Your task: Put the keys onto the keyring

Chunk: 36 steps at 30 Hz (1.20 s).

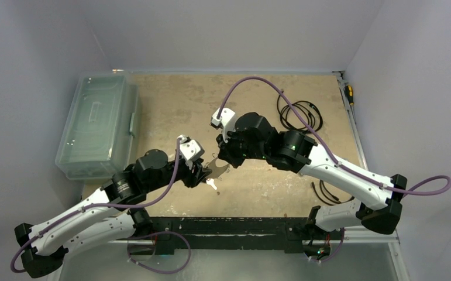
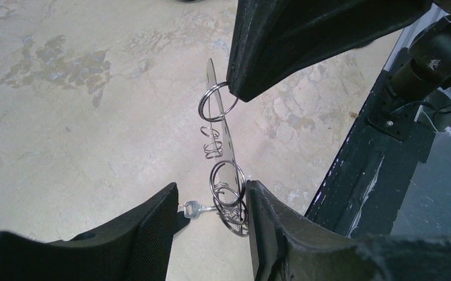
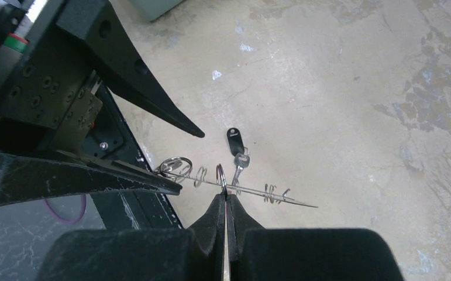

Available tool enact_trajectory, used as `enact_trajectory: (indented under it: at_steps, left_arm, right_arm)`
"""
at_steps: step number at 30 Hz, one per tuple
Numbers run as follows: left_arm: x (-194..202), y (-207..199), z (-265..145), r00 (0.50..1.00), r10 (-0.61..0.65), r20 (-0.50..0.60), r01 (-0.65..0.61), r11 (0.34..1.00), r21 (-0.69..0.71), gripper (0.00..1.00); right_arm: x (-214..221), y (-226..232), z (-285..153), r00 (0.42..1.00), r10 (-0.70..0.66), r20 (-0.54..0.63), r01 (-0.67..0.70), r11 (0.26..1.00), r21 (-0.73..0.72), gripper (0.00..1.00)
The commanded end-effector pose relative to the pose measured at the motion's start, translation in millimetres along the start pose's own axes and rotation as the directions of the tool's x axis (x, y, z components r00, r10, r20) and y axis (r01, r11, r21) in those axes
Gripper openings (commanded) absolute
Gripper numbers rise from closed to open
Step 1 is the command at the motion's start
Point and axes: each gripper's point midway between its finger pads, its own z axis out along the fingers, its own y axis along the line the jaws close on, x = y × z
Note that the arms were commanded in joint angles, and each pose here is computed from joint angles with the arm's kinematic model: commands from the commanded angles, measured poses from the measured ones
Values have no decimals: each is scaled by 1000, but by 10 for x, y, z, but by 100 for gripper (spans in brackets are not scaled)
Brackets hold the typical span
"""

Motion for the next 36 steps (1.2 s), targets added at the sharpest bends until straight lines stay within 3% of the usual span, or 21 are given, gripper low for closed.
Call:
enact_trajectory:
  at_steps: [1, 10, 23, 36]
  left_arm:
    - [-273, -30, -138, 996, 39, 78, -41, 999, 17, 45]
    - [-800, -81, -452, 951, 27, 308, -38, 999, 31, 46]
    - [-758, -187, -167, 960, 97, 264, -124, 988, 89, 44]
    - [-630, -178, -29, 972, 104, 212, -126, 988, 92, 33]
  right_arm:
    - [-179, 7, -107, 999, -25, 26, 25, 1000, -6, 0]
    - [-157, -13, -115, 998, -65, 8, 65, 998, -4, 0]
    - [-147, 167, -175, 993, -121, 7, 121, 988, -99, 0]
    - [-149, 313, -195, 984, -177, 26, 179, 972, -154, 0]
